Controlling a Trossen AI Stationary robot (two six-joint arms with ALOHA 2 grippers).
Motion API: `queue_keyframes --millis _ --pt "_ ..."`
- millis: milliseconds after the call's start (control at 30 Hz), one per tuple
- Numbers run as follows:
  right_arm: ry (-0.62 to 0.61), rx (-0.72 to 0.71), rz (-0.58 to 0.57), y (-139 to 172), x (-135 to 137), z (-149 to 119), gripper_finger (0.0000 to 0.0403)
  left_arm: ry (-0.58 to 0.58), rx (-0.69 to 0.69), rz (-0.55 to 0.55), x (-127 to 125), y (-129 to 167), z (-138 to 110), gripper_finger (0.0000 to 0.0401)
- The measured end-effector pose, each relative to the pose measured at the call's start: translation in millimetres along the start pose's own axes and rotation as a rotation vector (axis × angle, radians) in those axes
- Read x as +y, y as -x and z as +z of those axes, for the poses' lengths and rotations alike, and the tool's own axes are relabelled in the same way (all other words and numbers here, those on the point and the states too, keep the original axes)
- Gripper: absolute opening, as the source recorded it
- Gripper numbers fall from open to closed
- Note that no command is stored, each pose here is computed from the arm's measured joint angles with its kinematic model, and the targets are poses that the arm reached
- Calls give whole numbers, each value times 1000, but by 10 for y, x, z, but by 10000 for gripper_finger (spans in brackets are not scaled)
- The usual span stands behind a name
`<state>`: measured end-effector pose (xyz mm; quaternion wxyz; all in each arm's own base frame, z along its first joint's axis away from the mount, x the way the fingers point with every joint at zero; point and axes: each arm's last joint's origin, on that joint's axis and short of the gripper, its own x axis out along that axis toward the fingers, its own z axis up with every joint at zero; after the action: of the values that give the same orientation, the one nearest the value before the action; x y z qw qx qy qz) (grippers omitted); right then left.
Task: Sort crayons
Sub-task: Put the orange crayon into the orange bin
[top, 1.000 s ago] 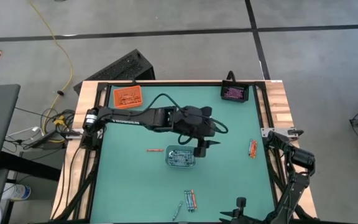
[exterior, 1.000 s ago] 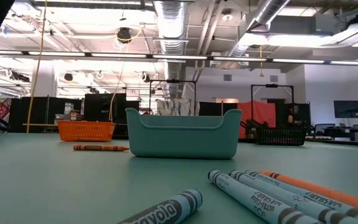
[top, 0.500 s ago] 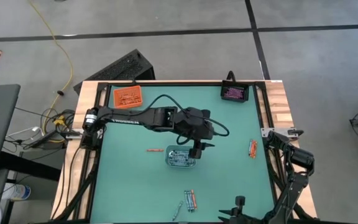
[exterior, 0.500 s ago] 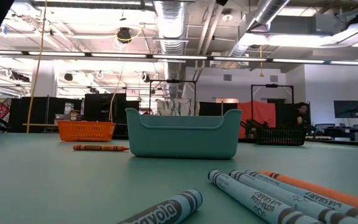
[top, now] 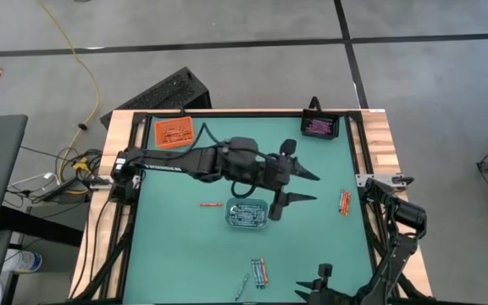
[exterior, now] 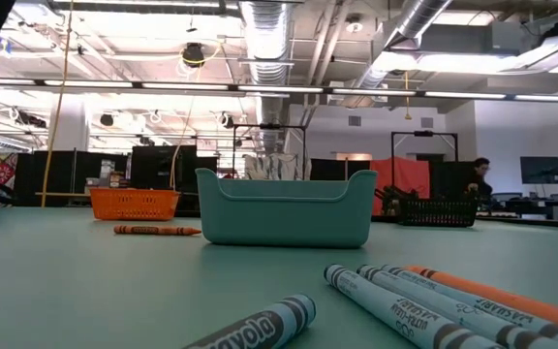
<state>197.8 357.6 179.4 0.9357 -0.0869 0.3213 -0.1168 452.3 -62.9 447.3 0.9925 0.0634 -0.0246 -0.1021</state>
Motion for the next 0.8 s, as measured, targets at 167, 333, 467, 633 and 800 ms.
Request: queue_keyframes --millis 167,333,467,633,800 --pt "1 2 -5 -22 -8 12 100 59 24 -77 -129 39 95 196" --pt "1 2 -5 -21 -8 13 100 10 194 -184 -397 56 -55 196" --pt "0 1 -4 -22 -7 13 100 -61 281 -252 -604 76 -152 196" --pt "-7 2 -7 -34 -11 20 100 -78 307 -280 -746 43 -343 185" --pt "-20 0 -2 -42 -5 28 100 -63 325 -284 -786 52 -582 166"
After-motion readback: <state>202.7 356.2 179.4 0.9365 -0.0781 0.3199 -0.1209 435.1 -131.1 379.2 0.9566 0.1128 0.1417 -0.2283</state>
